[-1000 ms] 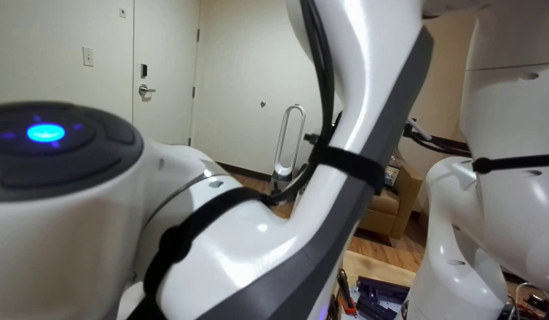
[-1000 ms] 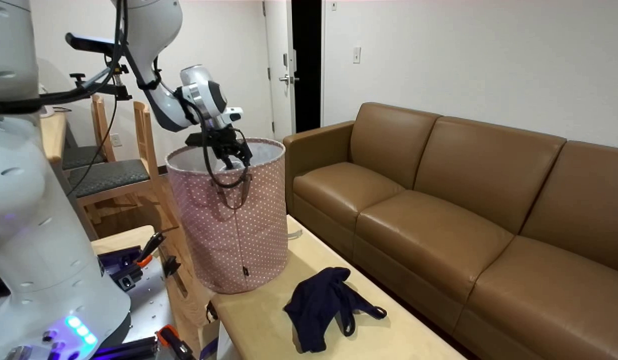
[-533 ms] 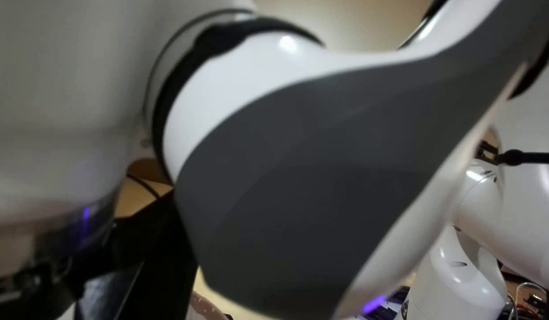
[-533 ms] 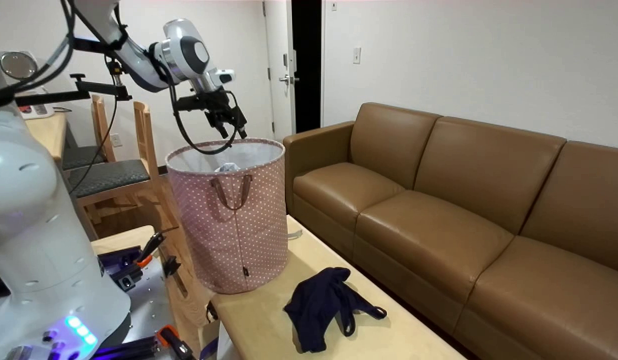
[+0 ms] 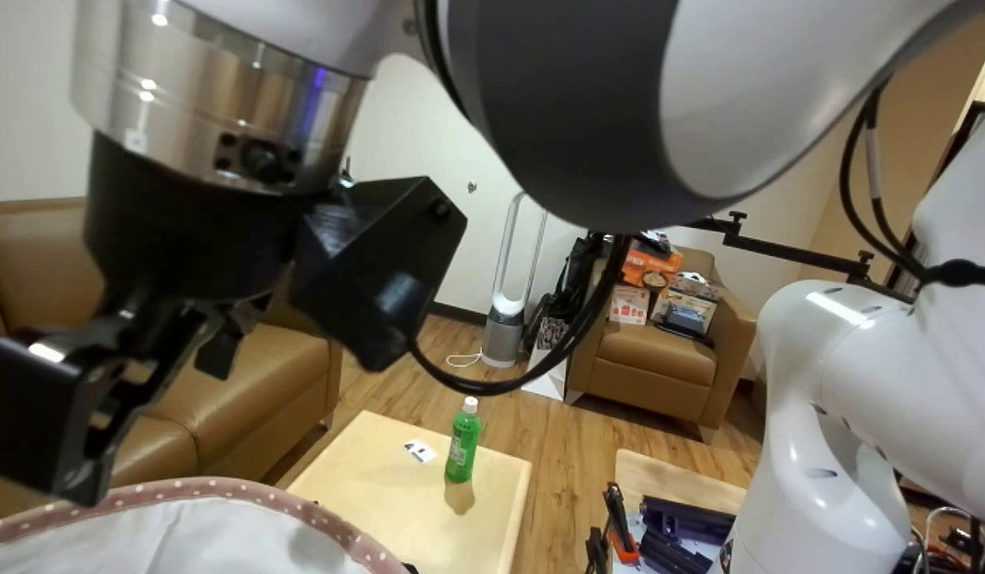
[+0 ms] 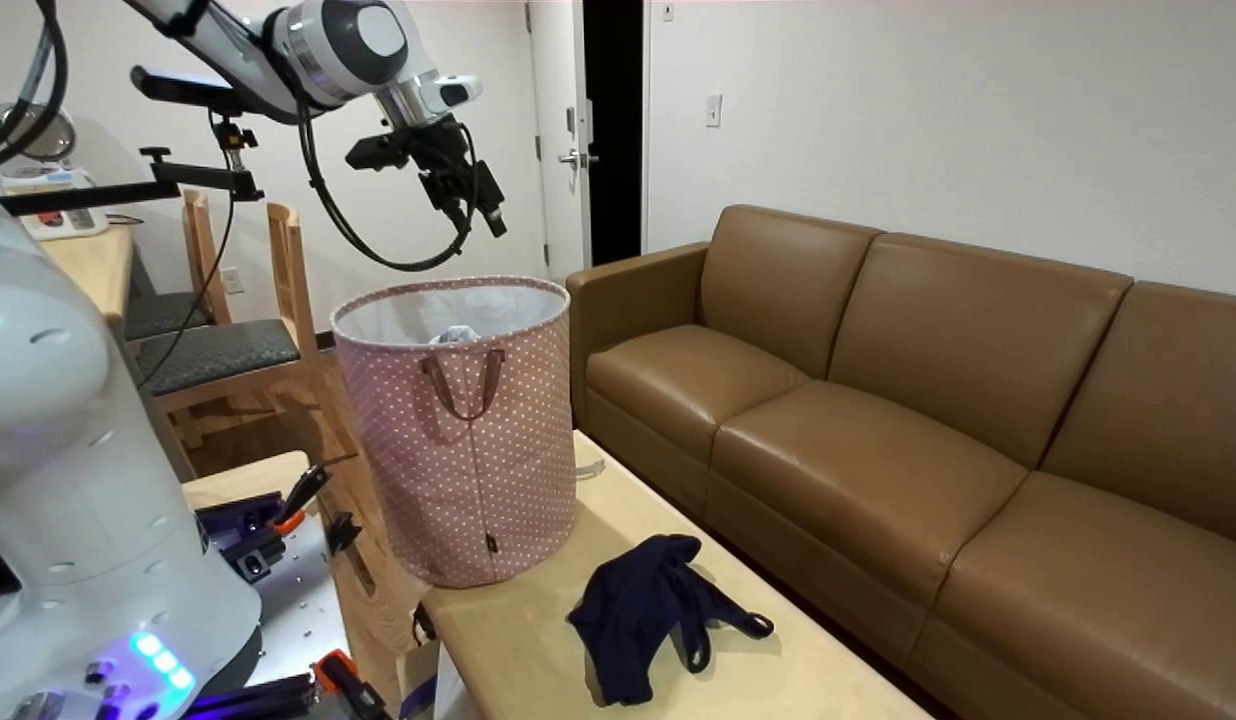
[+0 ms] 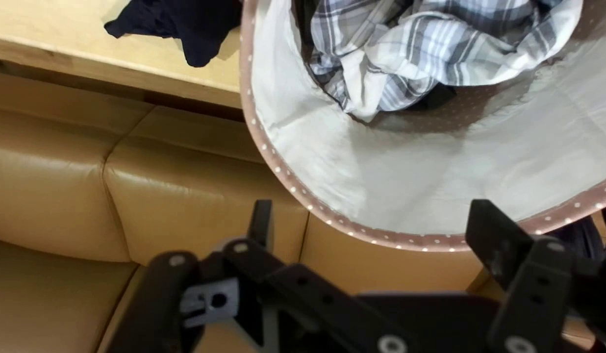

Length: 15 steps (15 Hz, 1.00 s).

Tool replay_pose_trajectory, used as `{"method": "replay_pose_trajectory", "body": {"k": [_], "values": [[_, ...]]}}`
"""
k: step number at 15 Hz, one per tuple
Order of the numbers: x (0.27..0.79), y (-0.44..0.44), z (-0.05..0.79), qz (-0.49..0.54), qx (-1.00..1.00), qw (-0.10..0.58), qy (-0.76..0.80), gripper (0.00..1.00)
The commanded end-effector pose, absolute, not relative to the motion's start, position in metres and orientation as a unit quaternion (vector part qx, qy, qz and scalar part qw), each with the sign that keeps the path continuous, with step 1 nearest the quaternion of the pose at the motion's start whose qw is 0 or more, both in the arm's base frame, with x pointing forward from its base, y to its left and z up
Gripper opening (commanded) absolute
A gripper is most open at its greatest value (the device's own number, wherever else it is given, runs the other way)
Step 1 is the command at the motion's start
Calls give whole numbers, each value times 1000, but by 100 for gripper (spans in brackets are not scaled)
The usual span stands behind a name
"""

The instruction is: Put the pajama pants in the laundry bin

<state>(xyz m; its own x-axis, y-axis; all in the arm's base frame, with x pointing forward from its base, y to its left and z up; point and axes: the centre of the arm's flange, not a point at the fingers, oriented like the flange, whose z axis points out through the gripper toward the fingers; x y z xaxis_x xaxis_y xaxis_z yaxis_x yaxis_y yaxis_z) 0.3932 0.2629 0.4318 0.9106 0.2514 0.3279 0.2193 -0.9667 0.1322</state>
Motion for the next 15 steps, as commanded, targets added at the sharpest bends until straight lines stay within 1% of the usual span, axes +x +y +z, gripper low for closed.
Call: {"method": "replay_pose_trajectory", "body": {"k": [1, 5, 9, 11, 15], "values": [[391, 212, 433, 161, 981, 26, 102, 100], [396, 171, 418, 130, 988, 0, 81, 100], [395, 144, 407, 116, 991, 1, 63, 100], [403, 153, 405, 113, 992, 9, 56, 100], [401, 148, 404, 112, 992, 10, 54, 100]]}}
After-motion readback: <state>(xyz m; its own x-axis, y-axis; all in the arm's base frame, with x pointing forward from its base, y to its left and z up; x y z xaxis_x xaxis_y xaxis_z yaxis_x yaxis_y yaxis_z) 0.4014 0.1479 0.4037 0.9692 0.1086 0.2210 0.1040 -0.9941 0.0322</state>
